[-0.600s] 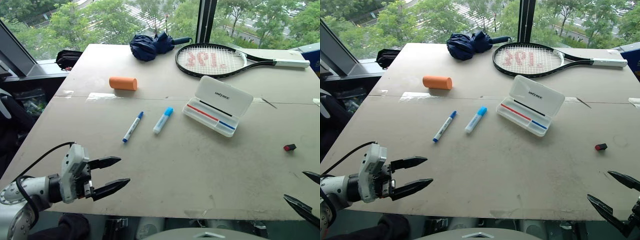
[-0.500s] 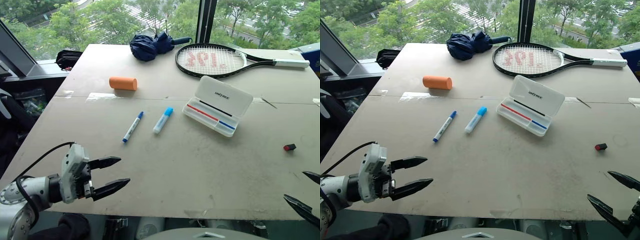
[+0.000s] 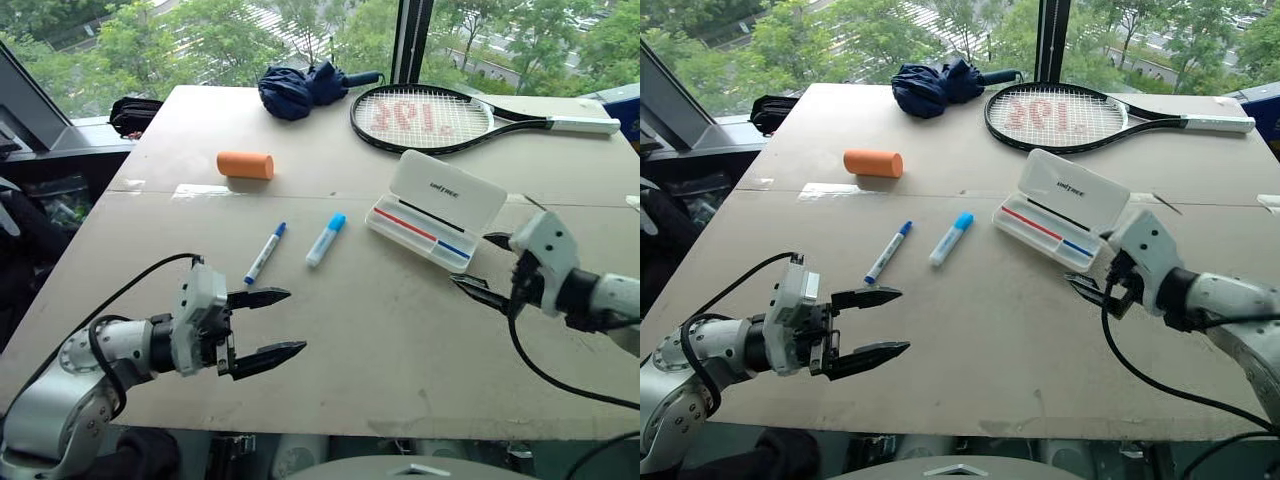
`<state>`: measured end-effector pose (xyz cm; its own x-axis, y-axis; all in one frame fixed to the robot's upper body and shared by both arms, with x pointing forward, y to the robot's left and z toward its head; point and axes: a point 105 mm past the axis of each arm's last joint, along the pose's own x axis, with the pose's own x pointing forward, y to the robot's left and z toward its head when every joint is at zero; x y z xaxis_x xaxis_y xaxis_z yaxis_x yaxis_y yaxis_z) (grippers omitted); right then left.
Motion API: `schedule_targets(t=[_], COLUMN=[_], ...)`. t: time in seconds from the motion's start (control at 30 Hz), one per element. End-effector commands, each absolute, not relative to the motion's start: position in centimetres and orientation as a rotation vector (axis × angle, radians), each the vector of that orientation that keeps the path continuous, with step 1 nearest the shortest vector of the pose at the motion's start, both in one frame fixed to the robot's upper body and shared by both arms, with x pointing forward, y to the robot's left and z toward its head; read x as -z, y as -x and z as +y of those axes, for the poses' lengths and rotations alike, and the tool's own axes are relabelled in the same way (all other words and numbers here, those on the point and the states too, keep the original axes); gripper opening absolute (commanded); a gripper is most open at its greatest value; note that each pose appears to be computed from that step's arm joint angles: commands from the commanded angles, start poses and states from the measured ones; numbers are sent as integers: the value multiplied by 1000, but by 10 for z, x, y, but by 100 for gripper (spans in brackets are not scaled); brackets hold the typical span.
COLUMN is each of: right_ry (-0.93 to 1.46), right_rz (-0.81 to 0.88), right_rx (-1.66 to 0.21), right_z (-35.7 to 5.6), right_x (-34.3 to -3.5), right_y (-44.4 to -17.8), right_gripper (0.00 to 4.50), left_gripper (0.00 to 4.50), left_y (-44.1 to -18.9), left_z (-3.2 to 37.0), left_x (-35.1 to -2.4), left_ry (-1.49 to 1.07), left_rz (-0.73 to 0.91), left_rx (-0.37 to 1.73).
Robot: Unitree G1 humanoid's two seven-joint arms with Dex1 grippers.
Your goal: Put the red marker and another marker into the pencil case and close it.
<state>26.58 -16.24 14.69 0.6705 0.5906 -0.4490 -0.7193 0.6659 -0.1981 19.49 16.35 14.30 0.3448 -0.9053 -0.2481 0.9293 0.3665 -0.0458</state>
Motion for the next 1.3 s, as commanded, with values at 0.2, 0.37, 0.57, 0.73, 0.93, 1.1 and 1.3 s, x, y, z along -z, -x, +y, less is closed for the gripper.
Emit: schedule_targets(t=[0.2, 0.37, 0.57, 0.73, 0.93, 1.1, 1.3], right_ry=[417, 414, 491, 620, 808, 905, 916], right_rz=[475, 488, 519, 476, 398, 389, 326], right_rx=[-790, -793, -831, -939, -1295, -1372, -1378], right_z=[-157, -154, -154, -158, -163, -175, -171], right_x=[-112, -102, -93, -99, -104, -98, -103], right_y=[-291, -306, -321, -317, -276, -274, -283], right_gripper=[342, 342, 173, 1, 1, 1, 1], left_gripper=[450, 450, 450, 450, 450, 450, 450], left_y=[-183, -183, -187, -187, -184, -180, -178], left_z=[153, 148, 149, 152, 164, 175, 184], left_x=[-164, -166, -166, -162, -153, -144, -140], left_ry=[-201, -216, -229, -229, -219, -212, -231], left_rz=[195, 189, 186, 192, 216, 238, 246], left_rx=[1219, 1213, 1198, 1186, 1147, 1129, 1096])
